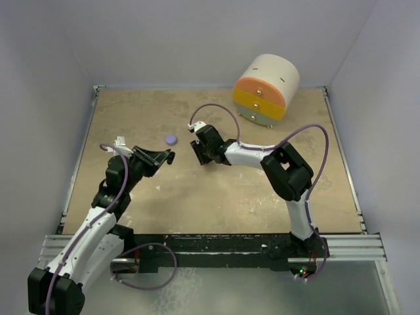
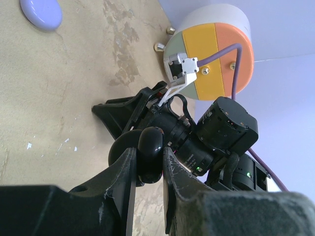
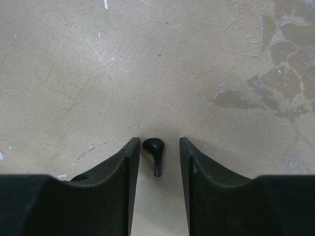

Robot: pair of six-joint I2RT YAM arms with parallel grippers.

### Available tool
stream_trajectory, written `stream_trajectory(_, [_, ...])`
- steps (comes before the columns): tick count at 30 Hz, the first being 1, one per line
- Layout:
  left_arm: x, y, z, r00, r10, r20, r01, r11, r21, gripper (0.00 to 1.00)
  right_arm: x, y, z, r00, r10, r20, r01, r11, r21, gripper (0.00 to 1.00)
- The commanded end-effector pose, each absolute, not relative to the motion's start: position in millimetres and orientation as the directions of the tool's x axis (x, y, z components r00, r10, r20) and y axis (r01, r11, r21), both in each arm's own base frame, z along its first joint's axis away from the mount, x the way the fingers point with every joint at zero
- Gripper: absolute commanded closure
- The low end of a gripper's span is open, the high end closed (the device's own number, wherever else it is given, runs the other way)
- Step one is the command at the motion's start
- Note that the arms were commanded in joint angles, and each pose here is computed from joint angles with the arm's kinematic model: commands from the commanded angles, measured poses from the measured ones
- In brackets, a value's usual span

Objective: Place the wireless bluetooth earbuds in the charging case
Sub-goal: Pick up the earbud from the center of the board.

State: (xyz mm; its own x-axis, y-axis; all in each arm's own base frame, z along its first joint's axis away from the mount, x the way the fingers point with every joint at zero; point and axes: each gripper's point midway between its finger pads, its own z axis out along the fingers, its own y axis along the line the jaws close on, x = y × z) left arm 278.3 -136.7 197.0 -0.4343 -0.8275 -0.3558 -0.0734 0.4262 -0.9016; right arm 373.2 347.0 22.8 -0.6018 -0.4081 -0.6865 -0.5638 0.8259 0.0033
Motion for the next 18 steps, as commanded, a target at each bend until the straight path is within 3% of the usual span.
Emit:
stream_trajectory(1, [282.6,-134.1,217.5,-0.400,-0.835,-0.377,-0.015,0.417,-0.909,1.00,369.3,345.7,14.0,-0.627,-0.411,-0.661,-0.548,0.836,0.000,0.60])
stream_trajectory(10, [283.8,-134.9,217.7,-0.402,-0.835,-0.376,-0.013,0.416,-0.909,1.00,367.1,343.7,11.3,-0.634,-0.418,-0.650,-0.546,0.838,-0.005,0.71])
stream_trajectory(18, [287.1,-137.0,215.1,-0.410,-0.832,-0.373,-0.016,0.415,-0.910,1.00,369.2,342.7,20.9,-0.633,-0.407,-0.658,-0.534,0.846,-0.010,0.88])
